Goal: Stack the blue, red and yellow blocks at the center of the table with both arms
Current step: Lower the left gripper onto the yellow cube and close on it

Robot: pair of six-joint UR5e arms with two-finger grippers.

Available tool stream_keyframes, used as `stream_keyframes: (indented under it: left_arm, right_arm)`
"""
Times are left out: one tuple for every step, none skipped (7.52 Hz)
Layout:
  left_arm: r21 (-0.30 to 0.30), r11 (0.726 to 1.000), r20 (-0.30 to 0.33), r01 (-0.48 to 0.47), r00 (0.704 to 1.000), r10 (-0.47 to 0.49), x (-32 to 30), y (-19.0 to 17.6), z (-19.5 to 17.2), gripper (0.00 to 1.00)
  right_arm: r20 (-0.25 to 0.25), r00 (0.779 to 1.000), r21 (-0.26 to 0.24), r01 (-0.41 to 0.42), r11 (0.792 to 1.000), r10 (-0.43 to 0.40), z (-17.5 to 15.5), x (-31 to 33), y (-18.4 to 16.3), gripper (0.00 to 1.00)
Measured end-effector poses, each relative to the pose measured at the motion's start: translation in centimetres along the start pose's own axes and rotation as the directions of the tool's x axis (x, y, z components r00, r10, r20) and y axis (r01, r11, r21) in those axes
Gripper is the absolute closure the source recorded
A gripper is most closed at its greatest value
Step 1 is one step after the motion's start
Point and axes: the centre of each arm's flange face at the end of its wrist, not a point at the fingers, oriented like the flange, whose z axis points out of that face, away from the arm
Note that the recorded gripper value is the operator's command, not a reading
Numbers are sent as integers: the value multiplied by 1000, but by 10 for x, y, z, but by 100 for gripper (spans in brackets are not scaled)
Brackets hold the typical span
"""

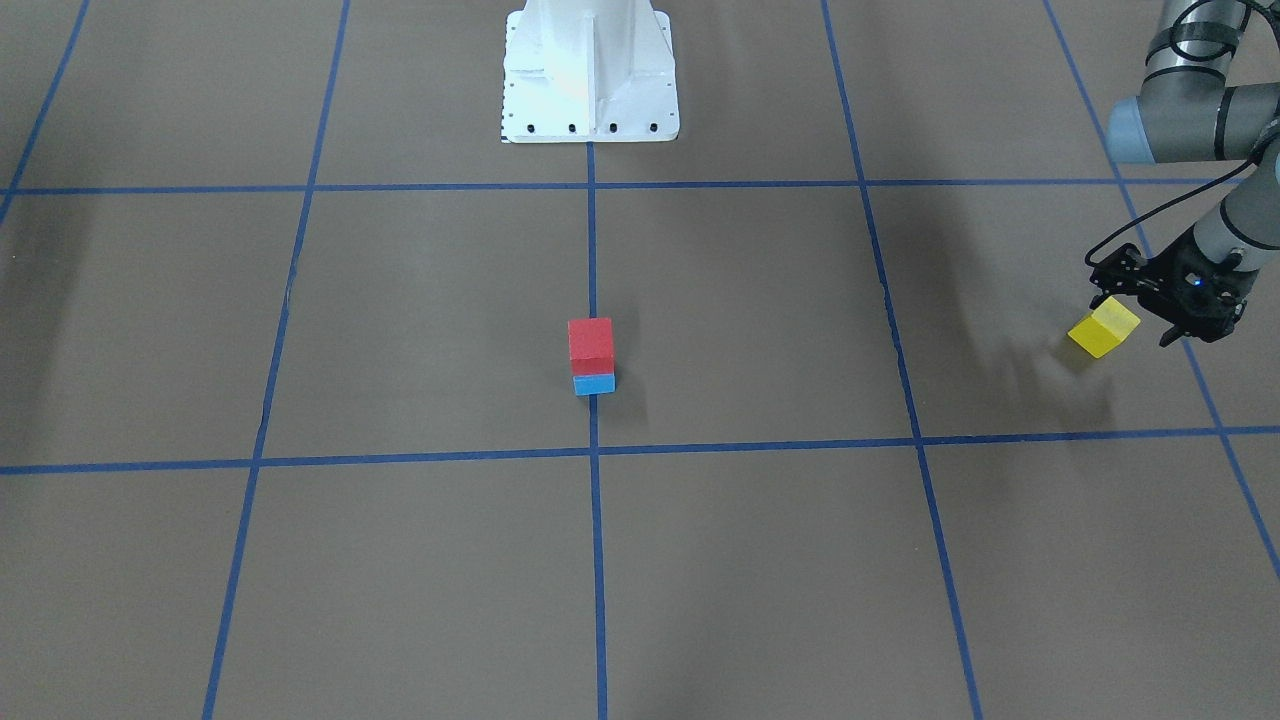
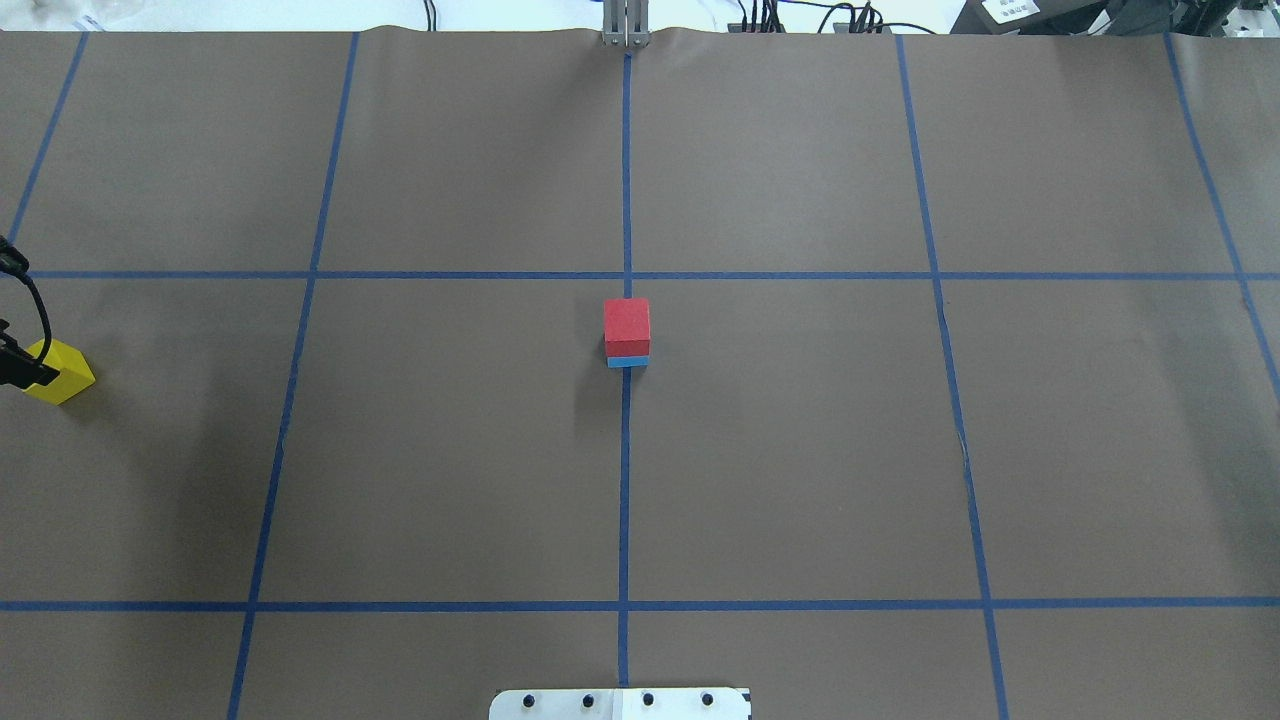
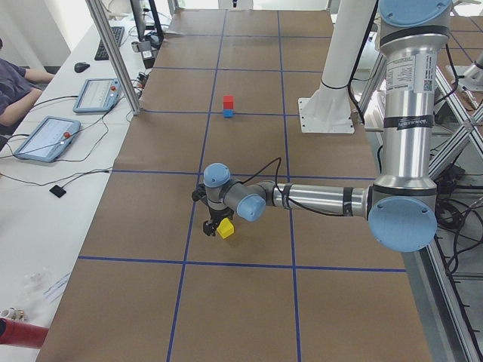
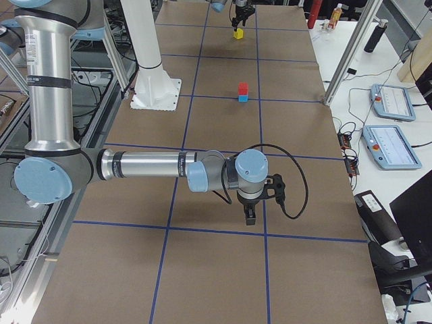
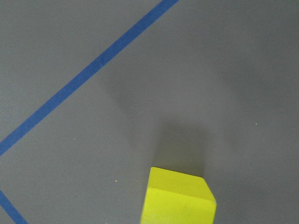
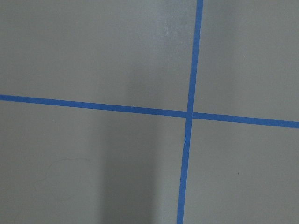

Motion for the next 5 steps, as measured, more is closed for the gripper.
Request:
stream_keyframes:
  left_arm:
    - [12,1000,0,14,1000,-14,0,-1,2,1]
    - [20,1000,-1,20,1000,-20,-3,1,6,1]
    - [22,999,-1,24,1000,-24,-5,2,10,1]
    - [21,999,-2,26,1000,-26,-6,3,12,1]
    - [22,999,-4,29,1000,-28,-5,3,12,0]
  right_arm:
    - [0,1000,0,0,1000,0,0,0,-1,0]
    - [-1,1000,-1,-1,1000,1,0,1,-1,0]
    - [-2,1000,-1,-2,1000,2,1,1,-1,0]
    - [-2,1000,-1,-2,1000,2,1,1,-1,0]
    - [-2,1000,0,-1,1000,1,0,1,-2,0]
